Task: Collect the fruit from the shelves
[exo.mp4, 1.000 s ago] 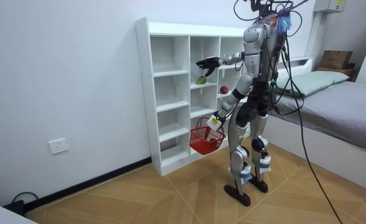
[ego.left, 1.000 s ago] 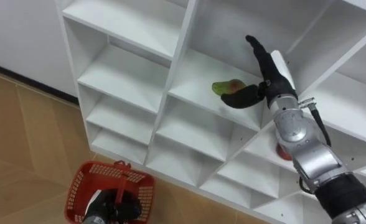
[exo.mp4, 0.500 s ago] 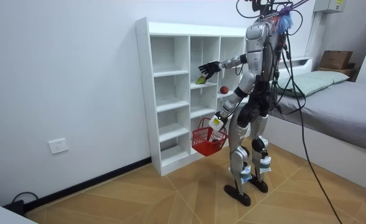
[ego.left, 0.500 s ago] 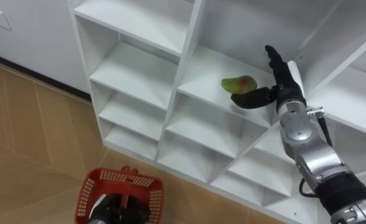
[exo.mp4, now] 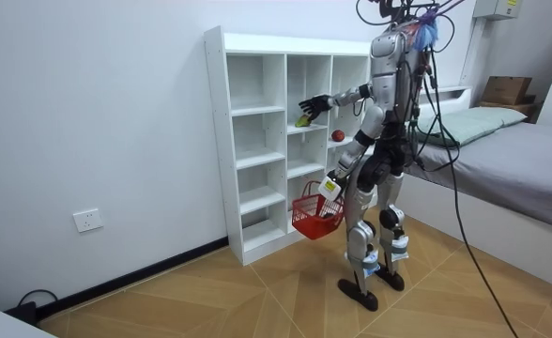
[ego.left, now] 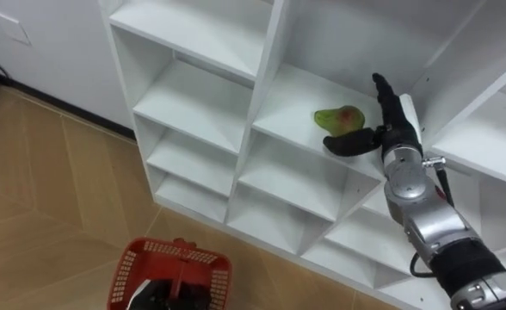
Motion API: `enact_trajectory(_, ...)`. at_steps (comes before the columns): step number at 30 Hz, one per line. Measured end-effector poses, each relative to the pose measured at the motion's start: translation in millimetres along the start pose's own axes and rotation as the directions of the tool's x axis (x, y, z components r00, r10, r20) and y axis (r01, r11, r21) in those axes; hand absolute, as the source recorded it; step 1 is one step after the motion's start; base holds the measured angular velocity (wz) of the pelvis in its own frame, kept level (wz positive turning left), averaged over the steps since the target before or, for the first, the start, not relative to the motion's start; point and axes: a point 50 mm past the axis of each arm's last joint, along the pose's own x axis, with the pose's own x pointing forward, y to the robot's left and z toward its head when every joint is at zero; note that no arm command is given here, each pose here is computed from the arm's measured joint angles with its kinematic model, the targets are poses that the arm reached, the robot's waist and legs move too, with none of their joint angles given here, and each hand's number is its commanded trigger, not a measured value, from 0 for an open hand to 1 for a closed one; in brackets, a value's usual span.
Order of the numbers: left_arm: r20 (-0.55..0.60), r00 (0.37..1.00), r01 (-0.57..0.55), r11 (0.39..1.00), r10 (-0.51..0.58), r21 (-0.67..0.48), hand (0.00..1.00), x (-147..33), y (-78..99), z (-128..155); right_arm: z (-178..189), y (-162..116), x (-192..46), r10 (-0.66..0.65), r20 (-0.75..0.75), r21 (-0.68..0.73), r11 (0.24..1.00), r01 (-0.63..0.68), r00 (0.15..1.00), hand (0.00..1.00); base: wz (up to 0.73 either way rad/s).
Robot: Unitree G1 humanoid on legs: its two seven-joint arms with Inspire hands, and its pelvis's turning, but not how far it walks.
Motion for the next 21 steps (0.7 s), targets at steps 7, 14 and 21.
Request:
enact_trajectory(7, 0.001, 1.000, 0.009, 1.000, -0.009, 0.001, 1.00, 0.5, -3.2, 0.5, 2.9, -3.6, 6.6, -0.038, 0.005, 0.001, 0.999, 0.038, 0.999, 0.00, 0.03)
enact_trajectory(14, 0.005, 1.000, 0.029, 0.999, -0.029, -0.030, 1.00, 1.1, -8.6, 2.5, -2.9, -6.5, 10.2, -0.056, -0.025, -0.017, 0.998, 0.056, 0.998, 0.00, 0.02)
enact_trajectory(21, 0.005, 0.999, 0.032, 0.999, -0.032, -0.014, 1.00, 1.9, -9.3, 1.7, -9.2, -5.4, 10.1, -0.019, -0.054, -0.014, 1.000, 0.019, 0.998, 0.00, 0.00)
